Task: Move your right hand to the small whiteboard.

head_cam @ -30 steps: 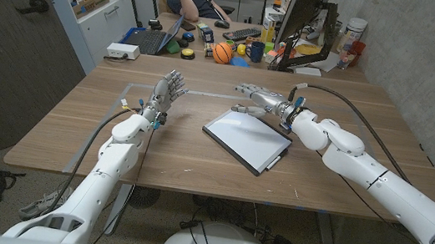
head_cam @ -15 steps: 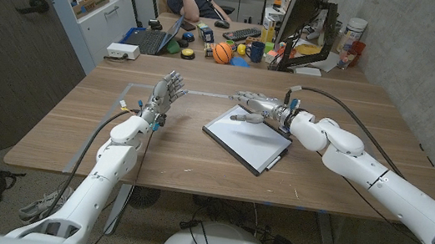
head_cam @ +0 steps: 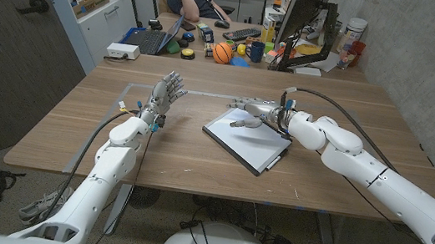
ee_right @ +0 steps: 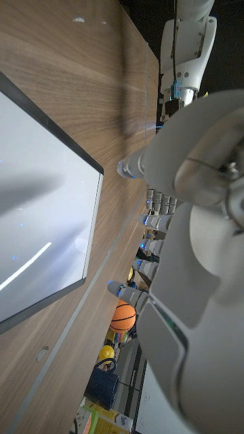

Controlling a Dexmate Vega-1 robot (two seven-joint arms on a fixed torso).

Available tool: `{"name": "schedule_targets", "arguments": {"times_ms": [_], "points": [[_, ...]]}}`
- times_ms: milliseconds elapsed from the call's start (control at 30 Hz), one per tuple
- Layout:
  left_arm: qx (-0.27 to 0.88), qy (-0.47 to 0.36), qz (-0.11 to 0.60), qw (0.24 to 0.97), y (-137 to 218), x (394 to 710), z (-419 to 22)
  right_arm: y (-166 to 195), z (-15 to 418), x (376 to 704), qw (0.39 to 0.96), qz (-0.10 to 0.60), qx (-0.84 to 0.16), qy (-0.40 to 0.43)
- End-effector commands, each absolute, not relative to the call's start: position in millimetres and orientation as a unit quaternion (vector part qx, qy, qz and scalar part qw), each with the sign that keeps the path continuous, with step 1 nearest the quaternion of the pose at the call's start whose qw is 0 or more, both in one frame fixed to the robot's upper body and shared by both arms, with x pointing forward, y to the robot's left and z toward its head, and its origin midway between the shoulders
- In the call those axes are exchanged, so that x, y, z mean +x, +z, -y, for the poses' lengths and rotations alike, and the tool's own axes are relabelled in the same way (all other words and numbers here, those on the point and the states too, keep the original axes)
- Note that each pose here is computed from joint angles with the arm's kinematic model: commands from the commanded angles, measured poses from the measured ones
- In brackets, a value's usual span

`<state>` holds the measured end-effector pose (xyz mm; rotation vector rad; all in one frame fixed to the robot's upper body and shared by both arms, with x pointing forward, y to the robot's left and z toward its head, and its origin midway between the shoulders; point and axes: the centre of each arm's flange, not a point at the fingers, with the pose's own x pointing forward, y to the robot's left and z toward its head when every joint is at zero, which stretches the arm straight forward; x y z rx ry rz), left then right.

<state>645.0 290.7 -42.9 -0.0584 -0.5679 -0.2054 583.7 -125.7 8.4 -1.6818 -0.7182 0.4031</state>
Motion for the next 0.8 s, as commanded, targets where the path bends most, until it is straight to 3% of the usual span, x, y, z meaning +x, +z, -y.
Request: {"name": "schedule_targets", "arguments": {"times_ms": [33,800], "points": [[-0.029,-0.100,0.279,0.955,-43.6,644.2,-291.7,5.1,123.0,585.2,0.591,0.297,-0.726,0.190],[-0.030,-0.102,0.277,0.955,-43.5,646.8,-292.3,5.7,120.9,588.5,0.596,0.291,-0.721,0.201]]}}
